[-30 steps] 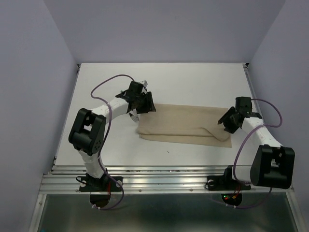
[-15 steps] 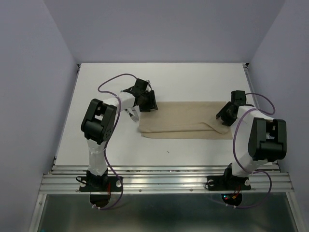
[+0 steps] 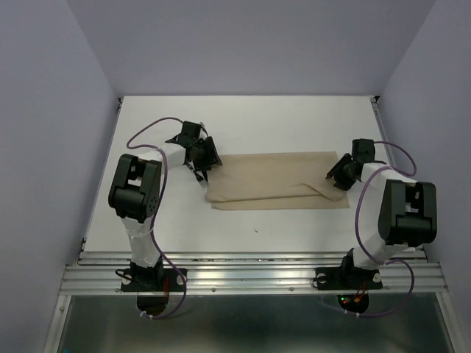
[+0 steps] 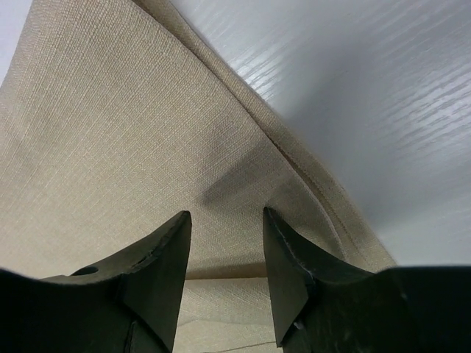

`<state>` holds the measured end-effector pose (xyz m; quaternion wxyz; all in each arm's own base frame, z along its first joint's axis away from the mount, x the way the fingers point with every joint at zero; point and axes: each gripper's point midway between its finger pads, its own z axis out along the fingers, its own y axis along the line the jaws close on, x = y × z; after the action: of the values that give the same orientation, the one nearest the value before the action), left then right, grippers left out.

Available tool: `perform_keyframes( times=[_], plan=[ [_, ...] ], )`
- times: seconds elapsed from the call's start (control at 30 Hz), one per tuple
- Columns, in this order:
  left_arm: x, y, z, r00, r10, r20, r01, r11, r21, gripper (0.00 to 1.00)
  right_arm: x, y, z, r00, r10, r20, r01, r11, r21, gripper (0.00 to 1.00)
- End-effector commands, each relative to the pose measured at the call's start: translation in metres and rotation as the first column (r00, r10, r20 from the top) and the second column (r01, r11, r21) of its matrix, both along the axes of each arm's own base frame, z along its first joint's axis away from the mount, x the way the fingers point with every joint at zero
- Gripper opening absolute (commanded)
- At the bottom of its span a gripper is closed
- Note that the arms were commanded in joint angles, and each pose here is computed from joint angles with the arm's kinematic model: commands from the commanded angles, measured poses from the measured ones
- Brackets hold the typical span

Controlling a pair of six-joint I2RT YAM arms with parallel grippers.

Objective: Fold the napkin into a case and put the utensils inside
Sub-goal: Move the rectangle-folded napkin to the center of the board.

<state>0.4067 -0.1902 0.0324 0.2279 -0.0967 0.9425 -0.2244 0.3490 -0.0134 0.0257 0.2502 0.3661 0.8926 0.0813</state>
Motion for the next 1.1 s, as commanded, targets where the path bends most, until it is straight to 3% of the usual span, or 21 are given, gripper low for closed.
perform_keyframes(
  times=[0.0, 0.27, 0.5, 0.63, 0.83, 1.07],
  plan=[
    [-0.021, 0.033, -0.022, 0.995, 0.057, -0.081, -0.049, 0.994, 0.093, 0.61, -0.015, 0.012, -0.013, 0.999, 0.025, -0.041, -0.024, 0.999, 0.030, 0.50],
    [-0.038, 0.070, -0.036, 0.979, 0.151, -0.137, -0.124, 0.975, 0.184, 0.61, -0.020, 0.074, -0.026, 0.989, 0.129, -0.071, -0.125, 0.990, 0.062, 0.49],
    [-0.036, 0.106, -0.025, 0.969, 0.221, -0.111, -0.180, 0.939, 0.292, 0.59, -0.022, 0.107, -0.035, 0.979, 0.184, -0.086, -0.177, 0.981, 0.081, 0.50],
    [-0.033, 0.105, -0.011, 0.976, 0.203, -0.076, -0.174, 0.944, 0.281, 0.59, -0.016, 0.102, -0.031, 0.983, 0.168, -0.077, -0.164, 0.985, 0.051, 0.50],
    [-0.029, 0.078, 0.009, 0.993, 0.121, -0.008, -0.116, 0.967, 0.227, 0.60, 0.004, 0.075, -0.012, 0.985, 0.156, -0.069, -0.163, 0.979, -0.124, 0.52],
    [-0.025, 0.038, 0.005, 0.999, 0.023, -0.030, -0.017, 0.981, 0.192, 0.61, -0.001, 0.042, -0.019, 0.990, 0.099, -0.103, -0.116, 0.979, -0.169, 0.52]
  ],
)
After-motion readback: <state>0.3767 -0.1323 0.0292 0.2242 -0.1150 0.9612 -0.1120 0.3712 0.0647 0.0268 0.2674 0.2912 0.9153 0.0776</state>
